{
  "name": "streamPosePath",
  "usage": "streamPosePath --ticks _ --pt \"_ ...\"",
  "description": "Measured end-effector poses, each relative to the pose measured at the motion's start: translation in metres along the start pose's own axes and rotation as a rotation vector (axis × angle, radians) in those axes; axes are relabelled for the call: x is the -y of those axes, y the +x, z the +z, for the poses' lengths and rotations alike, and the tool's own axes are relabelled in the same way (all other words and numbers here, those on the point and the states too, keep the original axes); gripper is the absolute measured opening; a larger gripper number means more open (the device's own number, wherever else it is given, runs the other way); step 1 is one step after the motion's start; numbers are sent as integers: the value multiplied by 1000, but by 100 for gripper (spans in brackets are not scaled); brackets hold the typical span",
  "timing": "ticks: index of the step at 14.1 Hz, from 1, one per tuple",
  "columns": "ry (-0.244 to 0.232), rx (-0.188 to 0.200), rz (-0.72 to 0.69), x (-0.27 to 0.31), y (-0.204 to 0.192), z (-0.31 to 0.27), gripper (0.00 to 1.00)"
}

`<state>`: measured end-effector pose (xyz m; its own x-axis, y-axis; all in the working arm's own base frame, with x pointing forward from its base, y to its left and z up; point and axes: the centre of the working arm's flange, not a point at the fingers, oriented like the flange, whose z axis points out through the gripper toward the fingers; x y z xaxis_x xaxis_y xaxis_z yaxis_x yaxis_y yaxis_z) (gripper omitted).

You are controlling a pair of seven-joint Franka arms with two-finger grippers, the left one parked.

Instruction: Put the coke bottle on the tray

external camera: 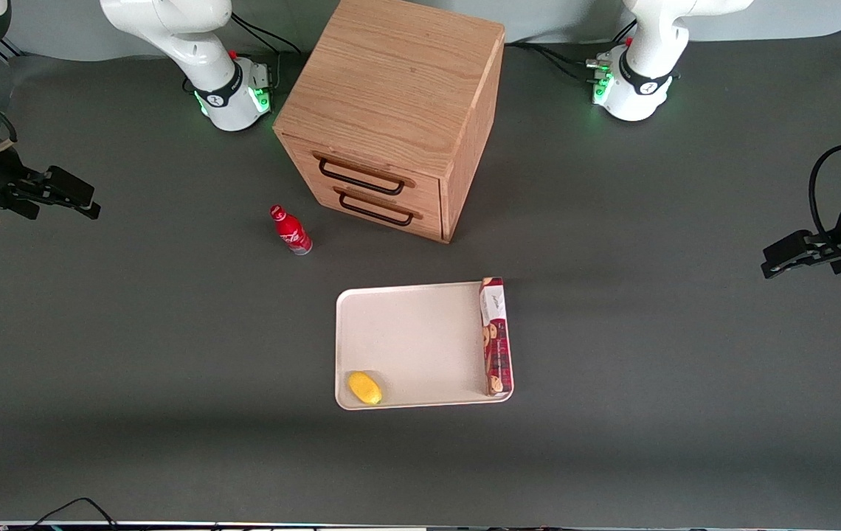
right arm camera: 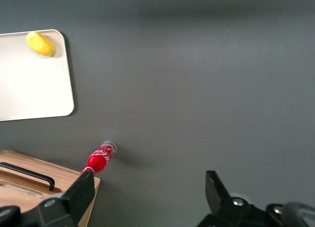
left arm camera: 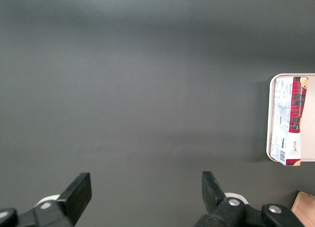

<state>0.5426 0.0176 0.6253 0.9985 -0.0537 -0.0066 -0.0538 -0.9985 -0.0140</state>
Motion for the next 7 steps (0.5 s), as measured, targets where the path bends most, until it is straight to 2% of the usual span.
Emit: streamPosePath --ticks 7 --pt "0 13 6 -3 5 7 100"
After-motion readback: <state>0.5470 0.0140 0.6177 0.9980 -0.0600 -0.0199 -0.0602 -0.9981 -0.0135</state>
